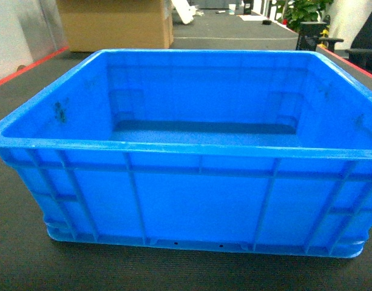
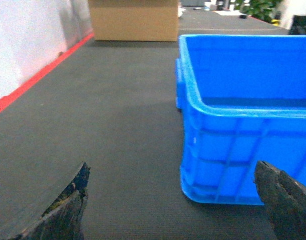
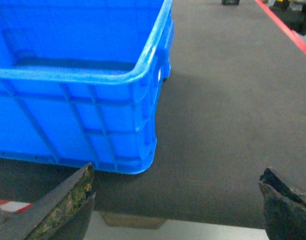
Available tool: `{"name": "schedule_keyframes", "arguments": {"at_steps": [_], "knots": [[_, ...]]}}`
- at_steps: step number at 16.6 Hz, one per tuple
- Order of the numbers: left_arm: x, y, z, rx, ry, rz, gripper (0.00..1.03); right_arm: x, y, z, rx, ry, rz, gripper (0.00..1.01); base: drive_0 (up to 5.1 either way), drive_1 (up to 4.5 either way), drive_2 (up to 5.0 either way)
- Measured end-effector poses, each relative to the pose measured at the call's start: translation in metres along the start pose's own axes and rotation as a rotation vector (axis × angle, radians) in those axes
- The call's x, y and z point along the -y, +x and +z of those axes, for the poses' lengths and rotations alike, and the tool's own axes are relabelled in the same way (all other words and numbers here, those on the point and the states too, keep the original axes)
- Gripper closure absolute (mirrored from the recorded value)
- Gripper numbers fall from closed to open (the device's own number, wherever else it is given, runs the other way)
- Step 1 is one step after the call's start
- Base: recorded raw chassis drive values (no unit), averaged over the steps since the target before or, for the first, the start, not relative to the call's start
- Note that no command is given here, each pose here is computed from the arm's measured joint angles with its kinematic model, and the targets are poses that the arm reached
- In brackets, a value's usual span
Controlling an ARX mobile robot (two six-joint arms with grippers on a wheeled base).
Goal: Place box next to blue box on left shelf
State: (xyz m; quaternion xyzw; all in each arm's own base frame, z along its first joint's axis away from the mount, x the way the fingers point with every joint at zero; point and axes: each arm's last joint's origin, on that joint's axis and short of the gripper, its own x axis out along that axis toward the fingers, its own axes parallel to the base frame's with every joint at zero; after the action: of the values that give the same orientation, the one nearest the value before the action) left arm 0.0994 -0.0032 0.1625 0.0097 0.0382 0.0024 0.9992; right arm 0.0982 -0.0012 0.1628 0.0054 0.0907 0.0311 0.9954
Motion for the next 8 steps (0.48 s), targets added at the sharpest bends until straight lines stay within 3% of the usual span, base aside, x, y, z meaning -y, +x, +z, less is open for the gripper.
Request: {"name": "schedule_keyframes", "arguments": {"at_steps": [1,2,3,5,7,8], "knots": [[0.003,0.002,0.001,0.007,0.002,-0.024,0.05,0.001,0.002,0.0,-0.052,0.01,0.012,0.03,0.0,0.0,0.0],[0.004,0.006,0.008,0.024,-0.004,-0.027,0.05,0.003,0.004,0.004,-0.031,0.014,0.025,0.03,0.0,0.0,0.0],[0.001,0.014,0.021,0.051,-0.01,-0.012,0.05,0.005,0.006,0.019,0.015,0.011,0.02,0.03,0.0,0.0,0.0],[0.0,0.037,0.059,0.126,-0.006,-0.041,0.05,0.009,0.022,0.054,0.07,0.006,0.014,0.03,0.0,0.0,0.0],[0.001,0.082,0.094,0.12,0.017,-0.099,0.05,0.007,0.055,0.085,0.027,0.0,0.039,0.03,0.0,0.0,0.0],[0.001,0.108,0.102,0.079,0.023,-0.099,0.05,0.005,0.076,0.1,-0.017,0.002,0.037,0.03,0.0,0.0,0.0]]}}
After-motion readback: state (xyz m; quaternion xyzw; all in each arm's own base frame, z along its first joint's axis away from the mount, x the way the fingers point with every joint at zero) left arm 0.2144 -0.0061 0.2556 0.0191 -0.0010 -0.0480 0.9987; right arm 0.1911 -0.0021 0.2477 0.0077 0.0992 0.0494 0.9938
